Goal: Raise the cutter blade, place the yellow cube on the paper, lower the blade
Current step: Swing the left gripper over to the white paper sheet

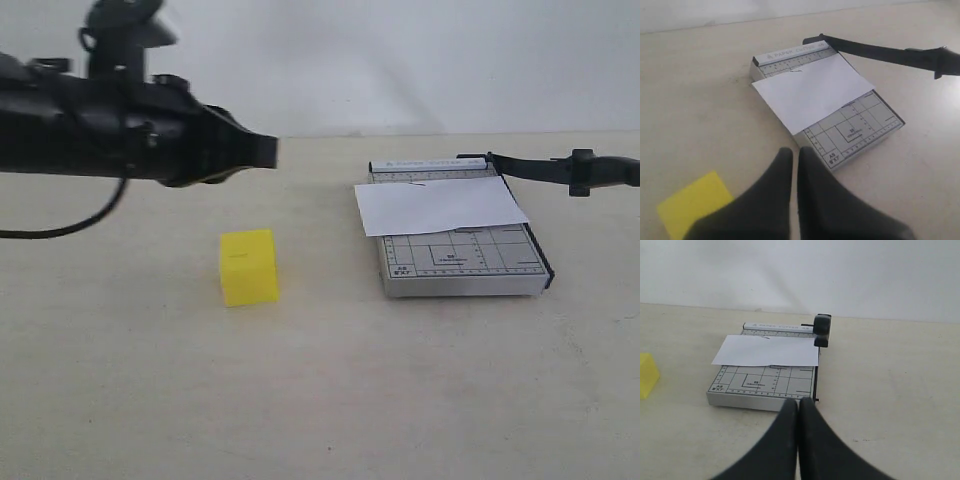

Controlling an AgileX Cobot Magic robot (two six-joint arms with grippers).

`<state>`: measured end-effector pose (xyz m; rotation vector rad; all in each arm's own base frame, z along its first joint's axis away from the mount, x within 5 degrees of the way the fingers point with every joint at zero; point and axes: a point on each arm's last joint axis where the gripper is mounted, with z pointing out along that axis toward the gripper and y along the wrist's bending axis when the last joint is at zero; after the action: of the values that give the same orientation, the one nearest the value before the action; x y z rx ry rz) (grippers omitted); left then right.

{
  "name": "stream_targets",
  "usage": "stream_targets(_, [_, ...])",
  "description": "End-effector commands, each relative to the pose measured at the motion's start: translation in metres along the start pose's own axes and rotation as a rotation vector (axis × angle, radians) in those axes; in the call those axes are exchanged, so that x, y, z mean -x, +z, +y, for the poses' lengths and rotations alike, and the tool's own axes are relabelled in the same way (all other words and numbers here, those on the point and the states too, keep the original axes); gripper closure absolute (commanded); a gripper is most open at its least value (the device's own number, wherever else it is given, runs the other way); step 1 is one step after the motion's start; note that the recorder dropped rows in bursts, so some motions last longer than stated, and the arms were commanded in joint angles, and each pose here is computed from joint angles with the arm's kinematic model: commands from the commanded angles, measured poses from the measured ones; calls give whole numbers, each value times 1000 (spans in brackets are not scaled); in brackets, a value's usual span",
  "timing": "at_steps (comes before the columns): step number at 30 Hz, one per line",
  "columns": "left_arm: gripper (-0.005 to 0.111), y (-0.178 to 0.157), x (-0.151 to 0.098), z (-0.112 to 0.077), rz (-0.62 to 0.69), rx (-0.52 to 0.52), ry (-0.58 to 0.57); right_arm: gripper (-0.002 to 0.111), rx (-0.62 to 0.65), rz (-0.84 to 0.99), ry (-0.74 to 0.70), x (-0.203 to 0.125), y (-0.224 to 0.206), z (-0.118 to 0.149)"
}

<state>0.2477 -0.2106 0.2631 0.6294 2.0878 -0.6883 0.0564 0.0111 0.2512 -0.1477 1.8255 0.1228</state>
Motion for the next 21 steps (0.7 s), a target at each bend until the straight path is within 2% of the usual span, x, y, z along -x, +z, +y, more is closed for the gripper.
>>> stream_targets(1, [102,72,6,-20,28,7,77,109,-4,-22,-13,-3,2,0])
stream_targets(2, [102,102,13,-21,30,-9,79,109,-2,-18,-10,-4,2,0])
stream_targets(3, [102,114,19,-22,21,-27,80,109,-1,-16,-10,-4,2,0])
stream_targets(4, [102,142,20,-26,42,-89,81,109,3,-14,0,-4,2,0])
stream_targets(6, [102,172,14,-32,89,-195,82,109,6,-9,6,-5,2,0])
stream_targets(7, [102,185,8,-33,104,-206,74,109,7,-4,6,-5,2,0])
stream_targets(11, [102,208,-3,-28,109,-163,73,109,7,-1,6,-5,2,1])
stream_targets(13, [102,218,-10,-25,124,-159,110,109,7,-1,6,-5,2,1])
stream_targets(21, [102,238,-13,-26,116,-165,139,109,8,1,6,-6,2,1])
